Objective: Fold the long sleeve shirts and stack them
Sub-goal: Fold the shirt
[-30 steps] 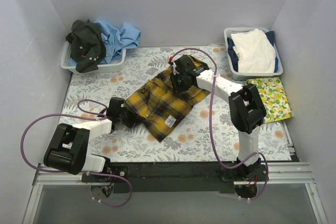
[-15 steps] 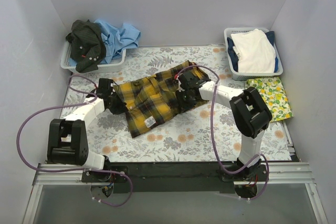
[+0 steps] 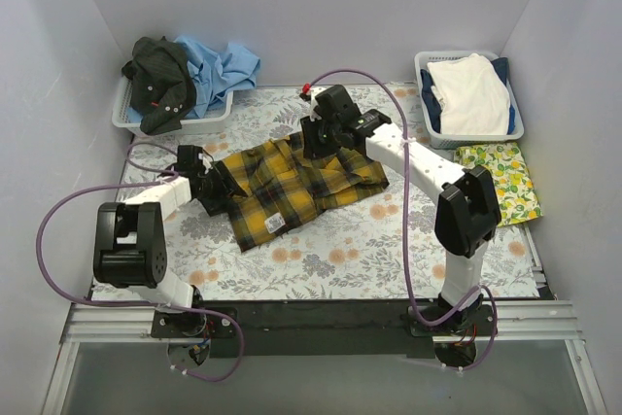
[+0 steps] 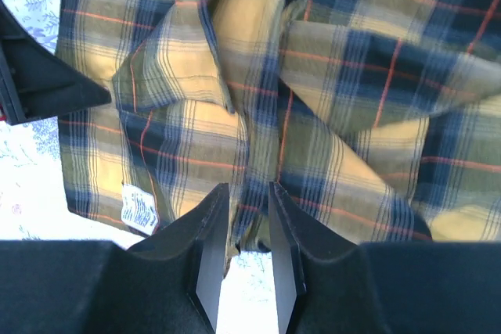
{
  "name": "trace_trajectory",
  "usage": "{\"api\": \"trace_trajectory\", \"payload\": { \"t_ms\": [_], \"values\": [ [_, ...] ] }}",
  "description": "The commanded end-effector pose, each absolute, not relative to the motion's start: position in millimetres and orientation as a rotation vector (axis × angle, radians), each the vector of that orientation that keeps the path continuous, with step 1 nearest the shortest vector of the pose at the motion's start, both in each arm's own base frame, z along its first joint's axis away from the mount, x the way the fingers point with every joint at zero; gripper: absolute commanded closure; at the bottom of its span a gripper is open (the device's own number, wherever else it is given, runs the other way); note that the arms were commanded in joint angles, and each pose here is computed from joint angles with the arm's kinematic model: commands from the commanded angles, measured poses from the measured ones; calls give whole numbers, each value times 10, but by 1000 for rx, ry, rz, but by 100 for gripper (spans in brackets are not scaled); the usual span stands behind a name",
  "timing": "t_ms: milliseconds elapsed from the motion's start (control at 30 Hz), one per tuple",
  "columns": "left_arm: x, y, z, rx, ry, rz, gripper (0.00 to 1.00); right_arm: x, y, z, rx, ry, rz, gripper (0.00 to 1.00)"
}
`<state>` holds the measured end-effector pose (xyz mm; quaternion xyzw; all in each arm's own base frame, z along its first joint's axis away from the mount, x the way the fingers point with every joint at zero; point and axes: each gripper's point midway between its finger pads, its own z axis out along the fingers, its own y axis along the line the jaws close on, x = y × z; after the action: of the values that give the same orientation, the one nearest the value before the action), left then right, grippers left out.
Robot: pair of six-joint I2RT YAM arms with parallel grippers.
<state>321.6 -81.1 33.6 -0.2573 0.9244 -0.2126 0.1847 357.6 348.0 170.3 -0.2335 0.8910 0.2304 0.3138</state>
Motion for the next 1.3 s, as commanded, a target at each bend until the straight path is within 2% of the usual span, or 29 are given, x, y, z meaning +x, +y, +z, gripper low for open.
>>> {"api": "trace_trajectory", "payload": {
  "t_ms": [0,167,433,467,567,600,633,700,900,1067,1267],
  "values": [
    [3164,-689,305,-934,2464,-674,38,3661,3666,1588,-719,2370,643,64],
    [2936,-605,119,-1114,2411,-704,41,3731,3811,1473,-757,2374,682,64],
    [3006,-717,66,-1128,2392,-864,66,3829,3881,819,-734,2502,643,71],
    [3010,-730,40,-1130,2398,-878,69,3840,3879,763,-723,2516,640,72],
    [3054,-760,63,-1105,2407,-919,87,3851,3890,562,-714,2557,633,78],
    [3141,-741,129,-1084,2394,-921,98,3846,3892,512,-709,2569,632,80],
    [3161,-724,151,-1046,2404,-907,100,3829,3885,412,-711,2590,628,86],
    [3166,-650,210,-1042,2428,-848,100,3794,3855,322,-696,2621,624,95],
    [3448,-331,812,-851,2382,-640,100,3473,3780,160,-668,2702,650,96],
    [3615,-358,1385,-730,2279,-685,100,3237,3913,146,-647,2728,700,96],
    [3566,-493,1754,-621,2218,-777,100,3134,4156,158,-637,2728,753,96]
  ]
}}
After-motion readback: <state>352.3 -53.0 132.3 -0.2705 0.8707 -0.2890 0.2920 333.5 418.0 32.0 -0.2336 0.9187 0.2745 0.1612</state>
